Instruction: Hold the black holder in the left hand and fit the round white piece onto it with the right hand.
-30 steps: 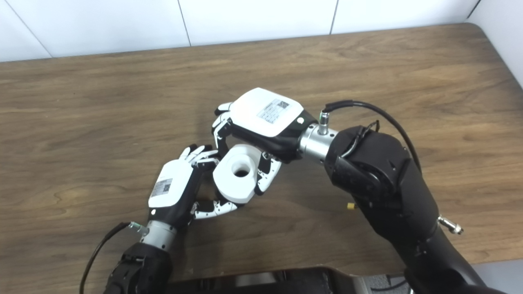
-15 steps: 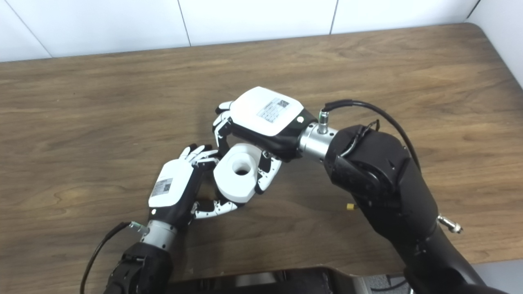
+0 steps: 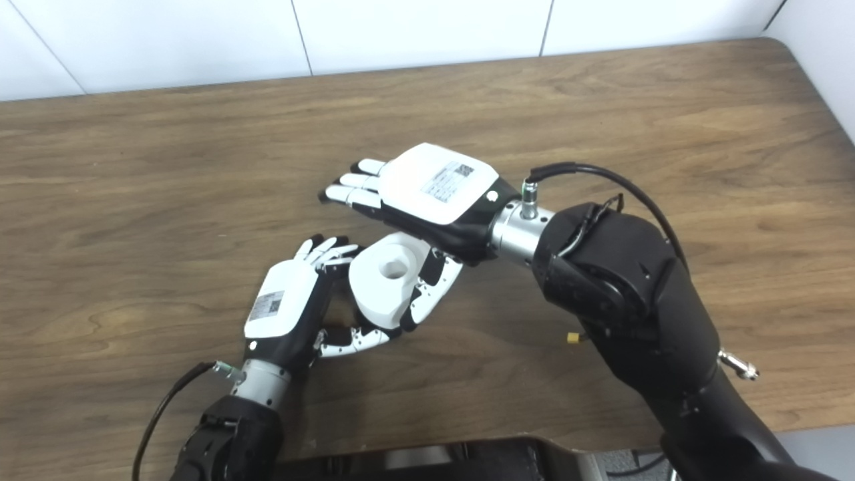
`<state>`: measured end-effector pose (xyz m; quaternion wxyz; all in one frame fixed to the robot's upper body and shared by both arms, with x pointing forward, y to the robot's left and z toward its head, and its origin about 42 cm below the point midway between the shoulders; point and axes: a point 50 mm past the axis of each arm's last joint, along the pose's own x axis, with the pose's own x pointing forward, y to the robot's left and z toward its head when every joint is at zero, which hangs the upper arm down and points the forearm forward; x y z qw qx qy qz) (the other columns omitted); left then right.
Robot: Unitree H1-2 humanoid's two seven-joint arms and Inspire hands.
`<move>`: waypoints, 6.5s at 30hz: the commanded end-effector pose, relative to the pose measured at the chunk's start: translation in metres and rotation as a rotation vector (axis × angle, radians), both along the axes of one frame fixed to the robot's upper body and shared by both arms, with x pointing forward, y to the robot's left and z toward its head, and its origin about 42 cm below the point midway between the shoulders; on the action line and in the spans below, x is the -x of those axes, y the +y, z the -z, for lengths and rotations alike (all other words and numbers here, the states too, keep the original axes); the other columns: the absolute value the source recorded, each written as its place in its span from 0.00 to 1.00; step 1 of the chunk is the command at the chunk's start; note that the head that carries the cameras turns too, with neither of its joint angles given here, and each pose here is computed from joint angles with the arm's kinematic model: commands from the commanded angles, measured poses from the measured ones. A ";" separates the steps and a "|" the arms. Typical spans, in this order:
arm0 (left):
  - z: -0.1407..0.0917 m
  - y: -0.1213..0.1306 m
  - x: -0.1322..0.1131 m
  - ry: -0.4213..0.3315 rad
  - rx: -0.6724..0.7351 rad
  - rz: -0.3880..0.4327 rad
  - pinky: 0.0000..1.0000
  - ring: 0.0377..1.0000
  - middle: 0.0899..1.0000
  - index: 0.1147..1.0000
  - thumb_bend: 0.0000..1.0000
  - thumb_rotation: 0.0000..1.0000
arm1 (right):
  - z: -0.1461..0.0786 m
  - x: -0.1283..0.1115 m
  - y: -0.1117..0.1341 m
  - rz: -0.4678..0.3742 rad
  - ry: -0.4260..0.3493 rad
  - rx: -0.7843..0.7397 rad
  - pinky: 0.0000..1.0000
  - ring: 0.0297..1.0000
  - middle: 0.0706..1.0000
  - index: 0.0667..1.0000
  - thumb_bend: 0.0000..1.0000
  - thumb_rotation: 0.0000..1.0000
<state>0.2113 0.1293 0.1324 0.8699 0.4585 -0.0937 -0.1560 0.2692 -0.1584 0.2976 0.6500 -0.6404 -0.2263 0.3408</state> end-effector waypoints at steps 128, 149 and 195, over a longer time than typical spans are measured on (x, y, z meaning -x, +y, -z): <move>-0.014 0.159 0.005 0.043 0.956 -0.347 1.00 1.00 1.00 1.00 0.54 1.00 | 0.120 0.023 -0.139 0.720 0.270 -1.256 1.00 0.96 0.97 0.98 0.50 1.00; 0.010 0.166 0.022 0.001 1.032 -0.368 1.00 1.00 1.00 1.00 0.54 1.00 | 0.165 0.043 -0.146 0.699 0.236 -1.467 1.00 0.96 0.97 0.97 0.53 1.00; 0.015 0.185 0.031 0.018 0.965 -0.406 1.00 1.00 1.00 1.00 0.41 1.00 | 0.196 0.060 -0.131 0.768 0.214 -1.526 0.94 0.92 0.94 0.93 0.49 0.98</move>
